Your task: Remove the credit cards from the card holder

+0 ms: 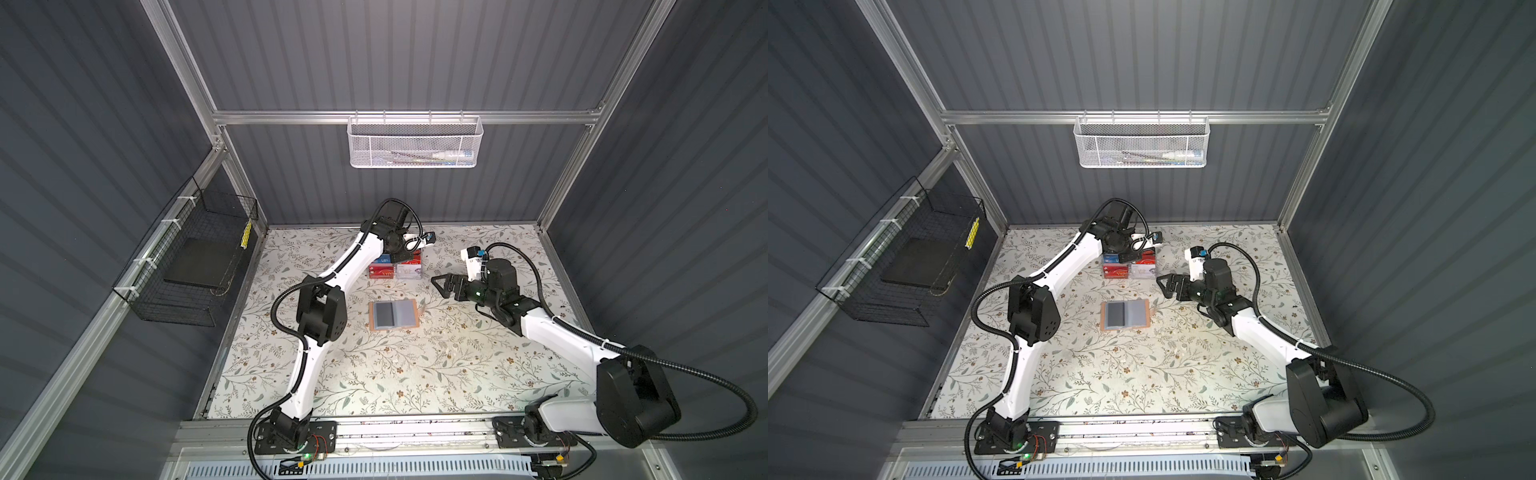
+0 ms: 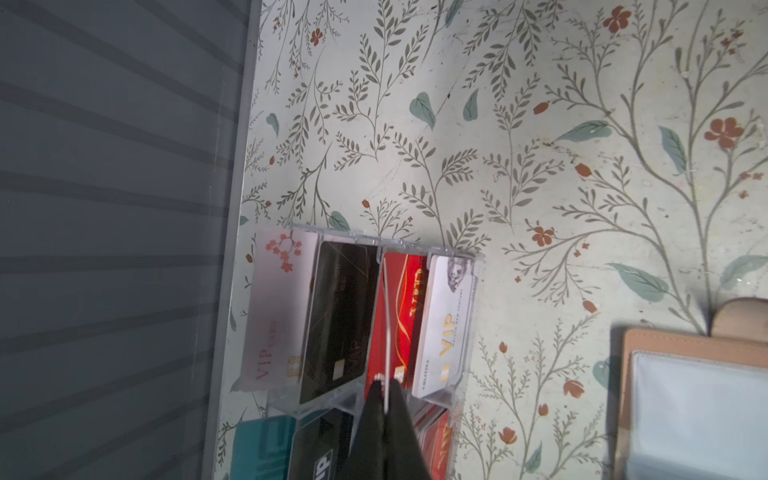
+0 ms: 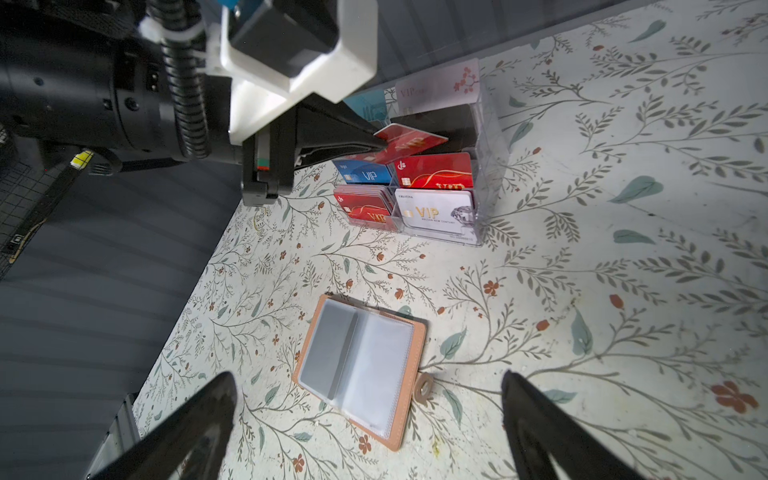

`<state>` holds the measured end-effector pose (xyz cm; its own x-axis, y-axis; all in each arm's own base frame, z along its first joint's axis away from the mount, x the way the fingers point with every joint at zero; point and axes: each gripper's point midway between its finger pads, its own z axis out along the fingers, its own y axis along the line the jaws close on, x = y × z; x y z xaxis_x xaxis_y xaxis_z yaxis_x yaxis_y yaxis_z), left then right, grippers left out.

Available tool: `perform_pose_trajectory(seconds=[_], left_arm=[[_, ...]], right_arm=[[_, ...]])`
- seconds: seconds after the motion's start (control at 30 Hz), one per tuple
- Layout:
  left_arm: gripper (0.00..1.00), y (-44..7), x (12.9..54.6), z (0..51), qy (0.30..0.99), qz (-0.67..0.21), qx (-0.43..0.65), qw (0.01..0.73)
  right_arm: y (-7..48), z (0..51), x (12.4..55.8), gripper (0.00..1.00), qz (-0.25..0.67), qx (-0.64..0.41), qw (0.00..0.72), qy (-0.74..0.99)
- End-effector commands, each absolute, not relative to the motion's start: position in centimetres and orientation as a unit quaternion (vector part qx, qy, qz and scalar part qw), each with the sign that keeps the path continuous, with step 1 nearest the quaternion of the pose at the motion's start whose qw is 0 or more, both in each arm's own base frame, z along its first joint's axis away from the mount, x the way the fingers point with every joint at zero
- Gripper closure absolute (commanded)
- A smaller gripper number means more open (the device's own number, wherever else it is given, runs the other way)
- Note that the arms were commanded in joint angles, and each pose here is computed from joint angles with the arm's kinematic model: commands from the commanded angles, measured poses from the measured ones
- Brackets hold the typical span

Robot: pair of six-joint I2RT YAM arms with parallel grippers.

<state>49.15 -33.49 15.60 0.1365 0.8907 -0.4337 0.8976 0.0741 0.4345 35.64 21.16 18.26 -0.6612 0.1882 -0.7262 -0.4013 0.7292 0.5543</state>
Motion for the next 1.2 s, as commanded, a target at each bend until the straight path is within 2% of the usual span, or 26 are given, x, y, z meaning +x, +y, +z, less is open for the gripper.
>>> perform_pose_trajectory(seconds=[0.0, 0.67, 1.17], left_arm=[[1.00, -33.4, 48.7, 14.1, 0.630, 0.006, 0.717, 0.300], [1.00, -33.7, 49.0, 10.5, 0.597, 0.036, 0.757, 0.263], [1.00, -34.0, 48.7, 9.7, 0.577, 0.069, 0.776, 0.247]], right_arm=[[21.2, 18.8, 35.4, 0.01, 0.369, -0.066, 0.414, 0.829], [21.1, 18.4, 35.4, 0.01, 0.366, -0.066, 0.413, 0.831], [21.4, 18.5, 35.3, 0.01, 0.374, -0.068, 0.410, 0.829]])
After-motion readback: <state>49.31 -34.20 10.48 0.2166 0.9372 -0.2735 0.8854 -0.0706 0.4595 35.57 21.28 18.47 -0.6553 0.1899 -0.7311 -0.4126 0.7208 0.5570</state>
